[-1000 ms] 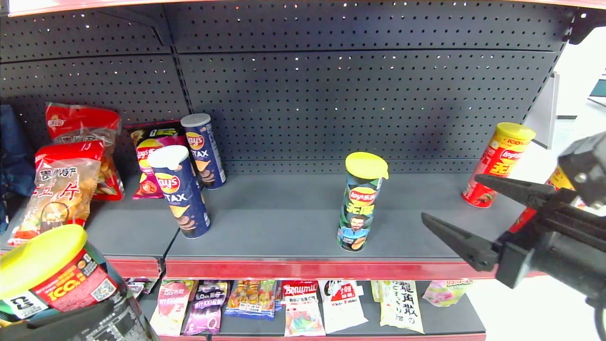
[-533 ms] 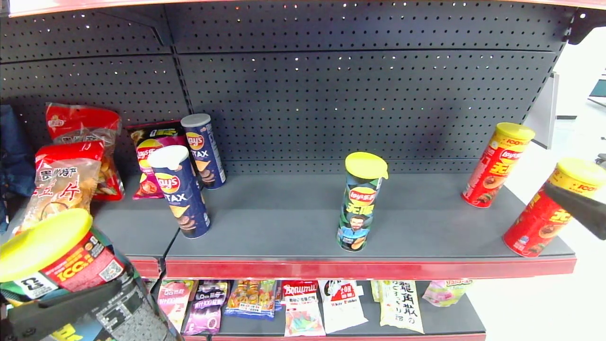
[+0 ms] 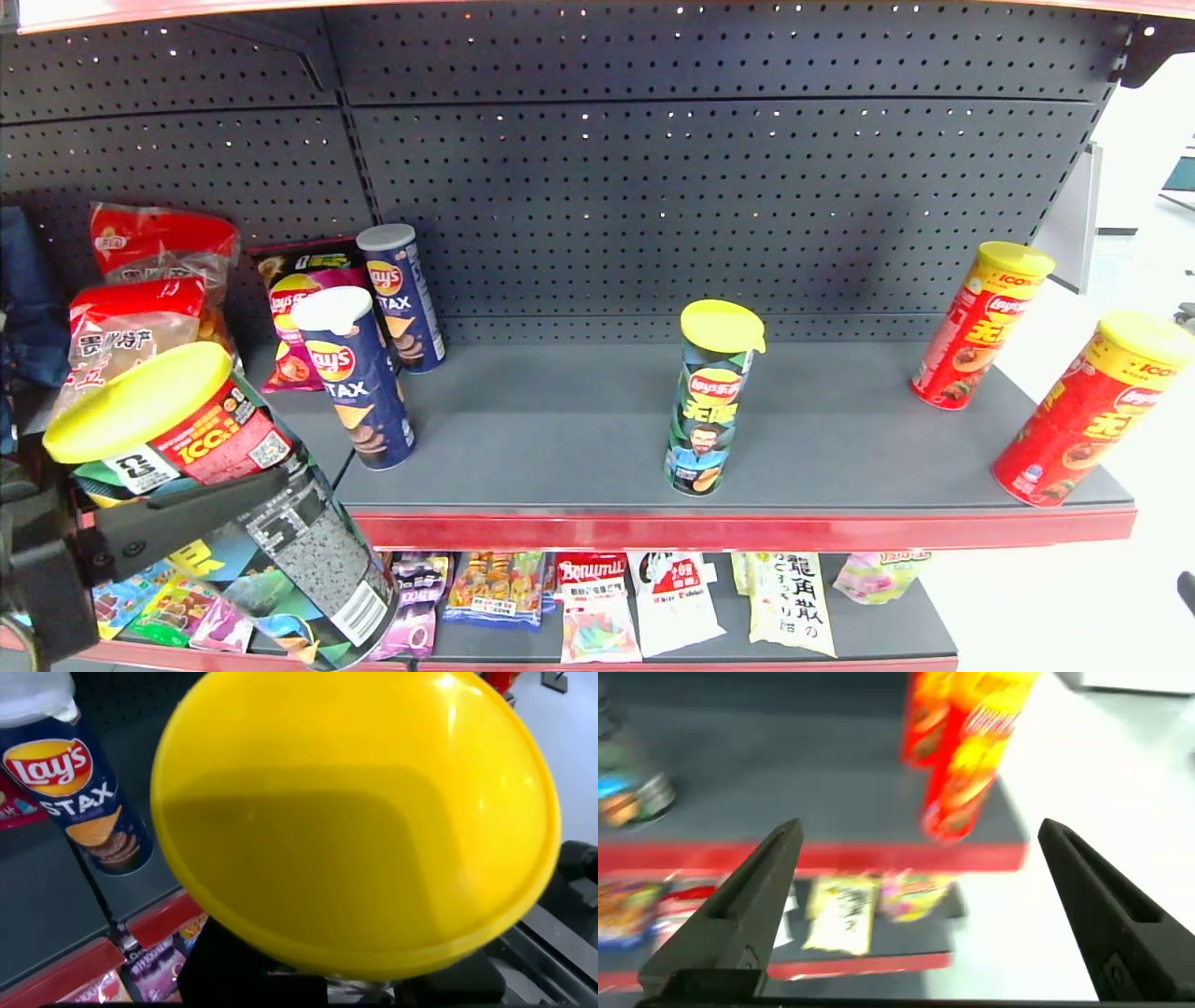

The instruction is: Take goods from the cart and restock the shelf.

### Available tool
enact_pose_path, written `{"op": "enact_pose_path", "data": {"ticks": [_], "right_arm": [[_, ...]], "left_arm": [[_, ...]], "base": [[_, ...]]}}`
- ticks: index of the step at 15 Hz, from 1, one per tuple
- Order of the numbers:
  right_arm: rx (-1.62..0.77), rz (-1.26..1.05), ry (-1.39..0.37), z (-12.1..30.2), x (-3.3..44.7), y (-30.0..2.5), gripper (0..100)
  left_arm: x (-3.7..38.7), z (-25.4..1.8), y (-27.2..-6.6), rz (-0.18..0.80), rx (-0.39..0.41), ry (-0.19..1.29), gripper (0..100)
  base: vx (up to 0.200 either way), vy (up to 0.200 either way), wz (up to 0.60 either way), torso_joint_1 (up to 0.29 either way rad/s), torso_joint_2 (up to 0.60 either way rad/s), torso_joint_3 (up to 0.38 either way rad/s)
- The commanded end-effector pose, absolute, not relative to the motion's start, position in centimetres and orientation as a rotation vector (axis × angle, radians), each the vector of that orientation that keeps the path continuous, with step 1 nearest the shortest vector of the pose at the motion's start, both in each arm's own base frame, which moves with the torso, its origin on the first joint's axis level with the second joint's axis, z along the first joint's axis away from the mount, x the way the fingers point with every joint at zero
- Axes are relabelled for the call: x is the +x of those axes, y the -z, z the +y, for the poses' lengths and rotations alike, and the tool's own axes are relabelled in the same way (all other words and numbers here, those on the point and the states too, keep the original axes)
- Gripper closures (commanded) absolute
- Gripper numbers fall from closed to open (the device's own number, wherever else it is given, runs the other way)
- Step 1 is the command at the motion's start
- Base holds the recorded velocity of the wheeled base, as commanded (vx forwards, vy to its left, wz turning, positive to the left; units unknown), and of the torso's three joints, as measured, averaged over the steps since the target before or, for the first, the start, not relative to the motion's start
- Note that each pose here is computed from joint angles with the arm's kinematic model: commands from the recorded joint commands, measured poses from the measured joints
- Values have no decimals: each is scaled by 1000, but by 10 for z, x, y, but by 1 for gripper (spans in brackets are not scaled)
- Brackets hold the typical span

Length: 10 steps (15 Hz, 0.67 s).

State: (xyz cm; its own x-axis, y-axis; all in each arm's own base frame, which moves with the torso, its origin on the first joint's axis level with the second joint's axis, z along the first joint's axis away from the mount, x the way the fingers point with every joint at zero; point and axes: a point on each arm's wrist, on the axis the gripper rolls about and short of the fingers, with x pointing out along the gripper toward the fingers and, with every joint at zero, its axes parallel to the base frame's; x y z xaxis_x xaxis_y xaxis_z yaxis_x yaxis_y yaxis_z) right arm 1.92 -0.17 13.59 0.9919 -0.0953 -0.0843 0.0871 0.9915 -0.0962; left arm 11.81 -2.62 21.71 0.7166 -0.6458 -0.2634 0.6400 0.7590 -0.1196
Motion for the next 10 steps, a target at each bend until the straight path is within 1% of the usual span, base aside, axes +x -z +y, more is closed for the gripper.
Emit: {"op": "enact_pose_path", "data": {"ticks": [1,2,3,4,8,10], "right_arm": [[-70,7,35,4,-15,-87,0],[-58,69,51,3,-15,-81,0],[-5,96,113,2,-15,-78,0],[36,98,138,1,-15,-78,0],[-5,102,114,2,-15,-78,0],[3,100,116,2,-15,-78,0]], "left_arm": [[109,-26,-216,282,-19,729,100],[103,-25,-218,257,-20,753,100],[97,-25,-221,236,-14,754,100],[94,-24,-221,226,-10,752,100],[86,-23,-223,205,-2,753,100],[86,-24,-220,220,-10,777,100]], "base": [[0,0,0,0,0,0],[0,0,0,0,0,0],[0,0,0,0,0,0],[0,0,0,0,0,0],[0,0,0,0,0,0],[0,0,0,0,0,0]]}}
